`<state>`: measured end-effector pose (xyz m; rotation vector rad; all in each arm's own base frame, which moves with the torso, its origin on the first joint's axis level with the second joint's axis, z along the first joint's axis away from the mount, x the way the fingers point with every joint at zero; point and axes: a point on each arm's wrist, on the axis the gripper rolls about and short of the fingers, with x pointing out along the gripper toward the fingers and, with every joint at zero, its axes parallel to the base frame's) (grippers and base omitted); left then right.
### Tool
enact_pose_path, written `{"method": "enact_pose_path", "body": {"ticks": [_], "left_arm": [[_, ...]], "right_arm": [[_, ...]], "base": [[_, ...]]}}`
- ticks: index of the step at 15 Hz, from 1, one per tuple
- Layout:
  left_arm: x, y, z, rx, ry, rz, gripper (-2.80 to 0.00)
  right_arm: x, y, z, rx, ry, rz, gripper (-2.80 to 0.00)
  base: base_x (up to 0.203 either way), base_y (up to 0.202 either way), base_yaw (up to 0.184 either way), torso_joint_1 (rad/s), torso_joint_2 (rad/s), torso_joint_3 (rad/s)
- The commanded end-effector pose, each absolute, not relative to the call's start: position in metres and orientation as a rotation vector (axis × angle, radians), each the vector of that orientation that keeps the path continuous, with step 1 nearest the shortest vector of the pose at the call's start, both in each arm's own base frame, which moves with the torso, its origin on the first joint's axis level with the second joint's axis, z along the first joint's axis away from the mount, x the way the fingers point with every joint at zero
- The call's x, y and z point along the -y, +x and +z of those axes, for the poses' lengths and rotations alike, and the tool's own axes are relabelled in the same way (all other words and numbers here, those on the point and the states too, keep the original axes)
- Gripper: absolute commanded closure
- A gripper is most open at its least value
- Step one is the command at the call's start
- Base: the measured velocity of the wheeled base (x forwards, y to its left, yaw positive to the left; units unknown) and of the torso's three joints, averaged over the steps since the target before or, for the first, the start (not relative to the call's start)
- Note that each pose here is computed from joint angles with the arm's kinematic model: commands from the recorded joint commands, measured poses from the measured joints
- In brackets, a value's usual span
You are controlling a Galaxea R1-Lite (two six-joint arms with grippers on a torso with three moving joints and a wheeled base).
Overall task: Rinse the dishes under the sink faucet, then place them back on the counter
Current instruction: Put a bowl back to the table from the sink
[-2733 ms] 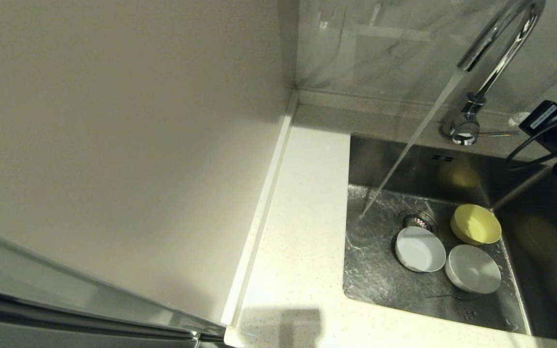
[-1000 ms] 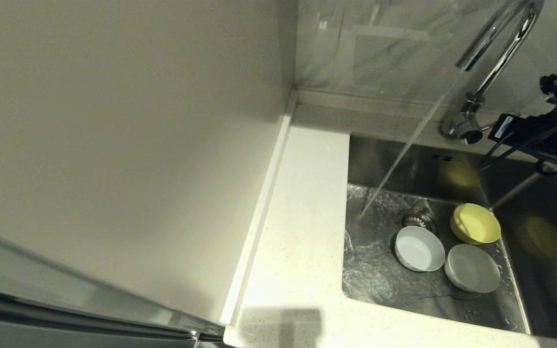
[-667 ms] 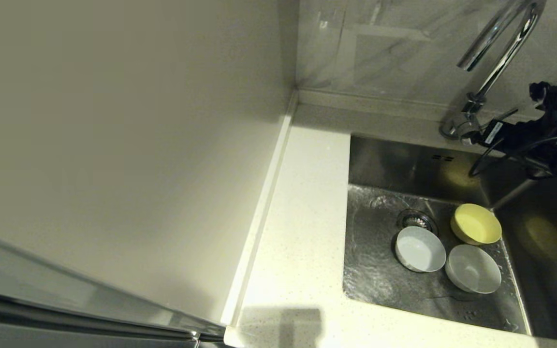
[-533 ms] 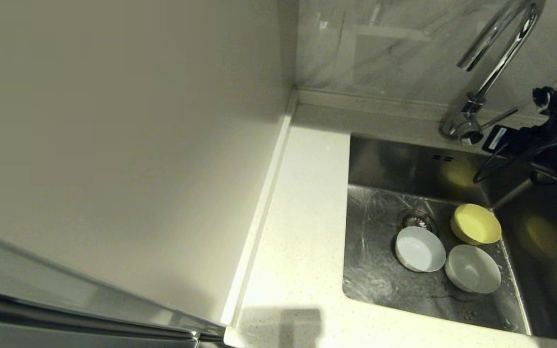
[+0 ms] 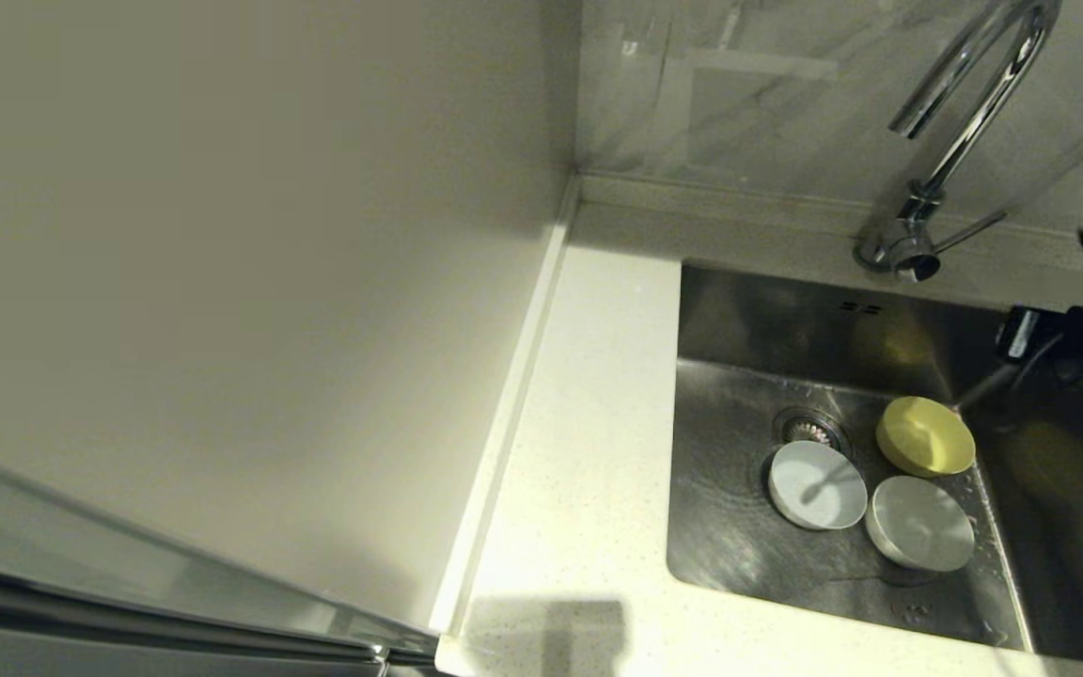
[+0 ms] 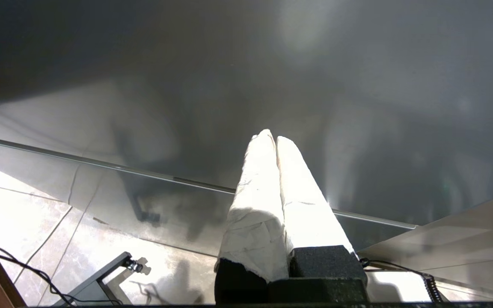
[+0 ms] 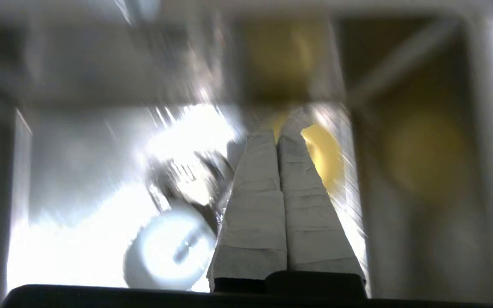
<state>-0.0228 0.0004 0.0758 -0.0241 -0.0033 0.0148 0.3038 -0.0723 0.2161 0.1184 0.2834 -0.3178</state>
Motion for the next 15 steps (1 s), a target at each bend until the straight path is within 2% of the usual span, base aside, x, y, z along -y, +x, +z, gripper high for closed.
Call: {"method": "enact_pose_path", "body": {"ticks": [1, 5, 6, 8, 10, 15], "left_arm": [[0.000, -0.023, 0.076, 0.006, -0.025, 0.015, 0.00], [0.000, -0.023, 0.076, 0.006, -0.025, 0.015, 0.00], [0.000, -0.023, 0.076, 0.006, -0.025, 0.017, 0.00], [0.000, -0.023, 0.076, 0.006, -0.025, 0.015, 0.00], [0.000, -0.023, 0.076, 0.006, -0.025, 0.015, 0.00], [0.000, -0.023, 0.076, 0.006, -0.025, 0.015, 0.00]], "right_arm": [[0.071, 0.261, 0.230, -0.305, 0.036, -0.322, 0.00], [0.070, 0.188, 0.234, -0.503, -0.145, -0.313, 0.00], [0.069, 0.181, 0.234, -0.517, -0.156, -0.296, -2.80], [0.070, 0.187, 0.229, -0.536, -0.126, -0.269, -2.80], [0.067, 0.207, 0.217, -0.567, 0.011, -0.236, -2.80], [0.047, 0.280, 0.176, -0.700, 0.213, -0.195, -2.80]], "base": [[0.000, 0.000, 0.000, 0.000, 0.00, 0.000], [0.000, 0.000, 0.000, 0.000, 0.00, 0.000], [0.000, 0.000, 0.000, 0.000, 0.00, 0.000], [0.000, 0.000, 0.000, 0.000, 0.00, 0.000], [0.000, 0.000, 0.000, 0.000, 0.00, 0.000], [0.000, 0.000, 0.000, 0.000, 0.00, 0.000]]}}
